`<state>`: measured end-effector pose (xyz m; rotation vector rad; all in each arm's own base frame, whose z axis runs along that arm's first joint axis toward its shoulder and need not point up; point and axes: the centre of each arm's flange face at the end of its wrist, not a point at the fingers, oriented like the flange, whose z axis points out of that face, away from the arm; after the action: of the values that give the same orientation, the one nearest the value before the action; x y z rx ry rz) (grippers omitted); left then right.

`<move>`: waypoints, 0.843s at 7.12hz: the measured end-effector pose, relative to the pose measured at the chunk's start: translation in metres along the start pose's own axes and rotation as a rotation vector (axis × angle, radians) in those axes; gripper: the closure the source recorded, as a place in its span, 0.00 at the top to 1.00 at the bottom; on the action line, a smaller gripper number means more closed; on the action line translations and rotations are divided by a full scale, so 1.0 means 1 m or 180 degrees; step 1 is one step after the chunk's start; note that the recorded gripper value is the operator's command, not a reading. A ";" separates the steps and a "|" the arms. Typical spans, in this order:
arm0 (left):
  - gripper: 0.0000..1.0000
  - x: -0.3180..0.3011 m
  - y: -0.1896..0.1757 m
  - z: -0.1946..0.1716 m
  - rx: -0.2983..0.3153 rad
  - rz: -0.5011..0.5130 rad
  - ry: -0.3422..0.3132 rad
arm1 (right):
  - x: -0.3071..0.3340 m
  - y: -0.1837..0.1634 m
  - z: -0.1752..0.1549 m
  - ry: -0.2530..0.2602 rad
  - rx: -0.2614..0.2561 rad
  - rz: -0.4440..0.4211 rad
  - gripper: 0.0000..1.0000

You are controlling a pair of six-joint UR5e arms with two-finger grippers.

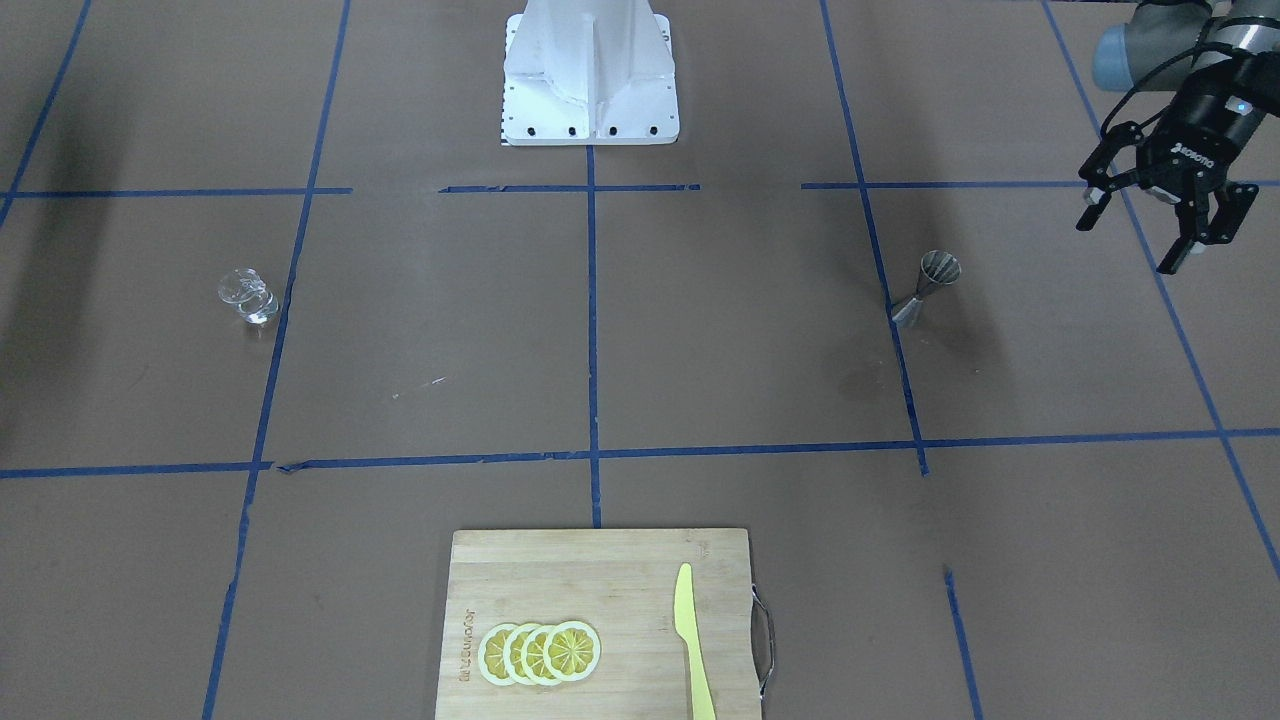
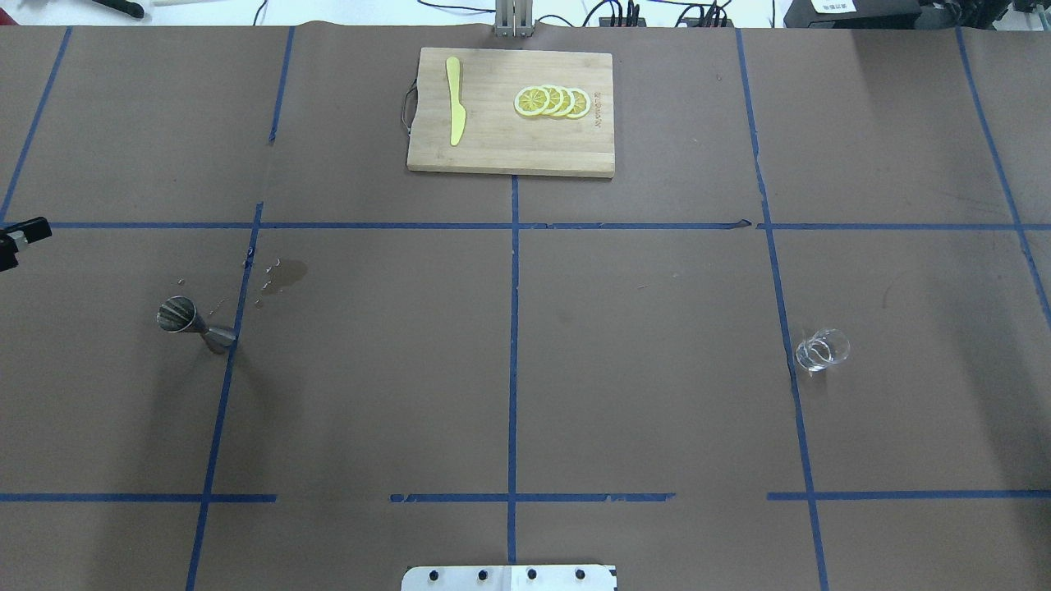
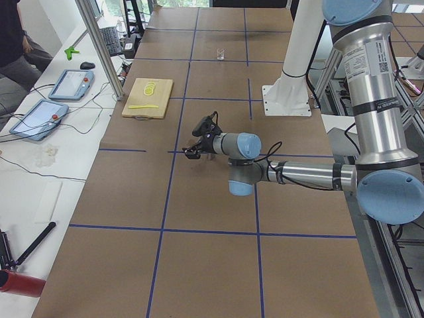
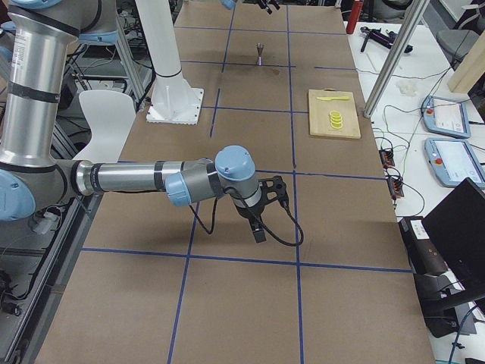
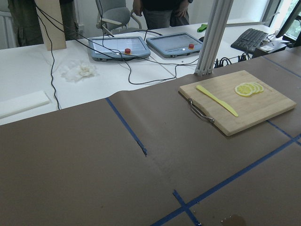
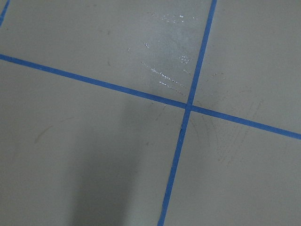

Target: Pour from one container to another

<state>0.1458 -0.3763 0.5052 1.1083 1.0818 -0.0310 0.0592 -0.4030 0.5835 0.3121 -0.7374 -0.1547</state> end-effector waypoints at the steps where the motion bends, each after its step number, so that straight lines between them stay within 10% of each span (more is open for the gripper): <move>1: 1.00 0.020 0.019 0.013 0.0135 -0.0101 -0.0102 | 0.000 0.000 0.000 0.0001 0.0002 0.0000 1.00; 6: 1.00 0.104 0.109 0.037 0.0478 -0.0167 -0.0466 | 0.001 0.002 -0.001 0.0005 0.0006 0.0015 1.00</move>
<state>0.2808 -0.3004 0.5081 1.1928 0.9891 -0.2349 0.0611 -0.4011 0.5840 0.3122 -0.7367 -0.1495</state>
